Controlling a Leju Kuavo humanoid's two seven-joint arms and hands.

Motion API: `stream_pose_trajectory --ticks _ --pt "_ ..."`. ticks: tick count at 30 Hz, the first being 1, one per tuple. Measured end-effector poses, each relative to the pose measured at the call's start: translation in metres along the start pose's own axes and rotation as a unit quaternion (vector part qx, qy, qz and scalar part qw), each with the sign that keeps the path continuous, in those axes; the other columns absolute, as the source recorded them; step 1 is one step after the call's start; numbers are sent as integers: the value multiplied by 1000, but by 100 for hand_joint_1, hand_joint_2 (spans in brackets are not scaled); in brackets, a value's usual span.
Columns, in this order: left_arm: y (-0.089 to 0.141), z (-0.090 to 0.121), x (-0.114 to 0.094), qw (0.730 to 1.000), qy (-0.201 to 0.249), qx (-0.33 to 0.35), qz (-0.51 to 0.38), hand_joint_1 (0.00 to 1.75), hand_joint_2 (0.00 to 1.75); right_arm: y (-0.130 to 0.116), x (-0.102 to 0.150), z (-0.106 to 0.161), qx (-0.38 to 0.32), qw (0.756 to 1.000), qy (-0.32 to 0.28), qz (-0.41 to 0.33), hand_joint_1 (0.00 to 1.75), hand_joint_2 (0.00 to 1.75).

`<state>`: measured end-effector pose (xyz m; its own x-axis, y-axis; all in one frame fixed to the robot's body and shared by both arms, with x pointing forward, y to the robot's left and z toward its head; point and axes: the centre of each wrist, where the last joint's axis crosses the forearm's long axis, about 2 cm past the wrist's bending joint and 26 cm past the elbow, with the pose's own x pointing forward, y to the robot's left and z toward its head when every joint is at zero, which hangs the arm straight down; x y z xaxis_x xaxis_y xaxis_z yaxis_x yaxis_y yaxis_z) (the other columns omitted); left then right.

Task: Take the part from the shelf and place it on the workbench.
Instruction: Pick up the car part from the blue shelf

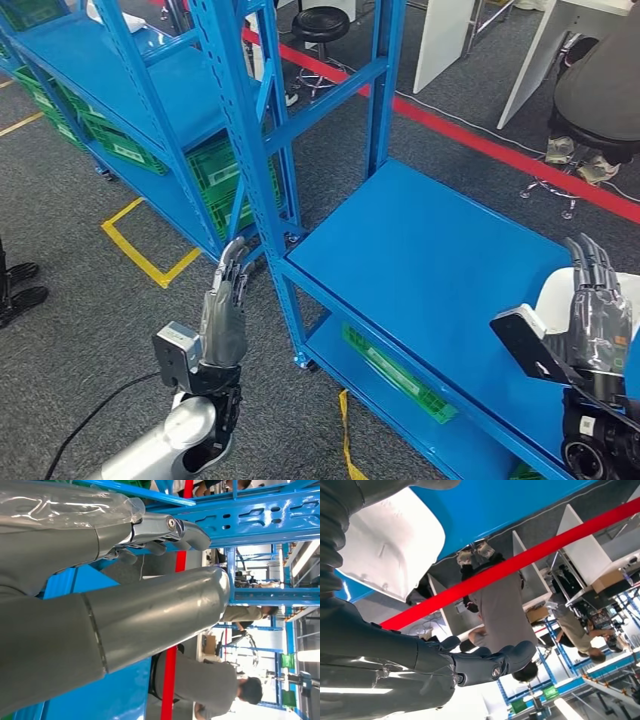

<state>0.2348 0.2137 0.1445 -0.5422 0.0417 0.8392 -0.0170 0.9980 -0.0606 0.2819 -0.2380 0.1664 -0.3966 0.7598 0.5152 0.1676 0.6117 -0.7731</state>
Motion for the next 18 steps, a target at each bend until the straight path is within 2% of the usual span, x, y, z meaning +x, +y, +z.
stream_pose_trajectory --ticks 6,13,15,18 --pt "0 0 0 1000 2 4 -3 0 0 -3 -1 3 -18 1000 15 4 0 175" --pt "1 1 0 1000 10 11 -10 0 0 -5 -6 14 -40 994 95 25 0 175" --pt "1 2 0 1000 11 11 -11 0 0 -5 -10 20 -43 991 124 12 0 175" --pt "1 2 0 1000 12 10 -10 0 0 -4 -23 37 -68 981 176 -46 0 175"
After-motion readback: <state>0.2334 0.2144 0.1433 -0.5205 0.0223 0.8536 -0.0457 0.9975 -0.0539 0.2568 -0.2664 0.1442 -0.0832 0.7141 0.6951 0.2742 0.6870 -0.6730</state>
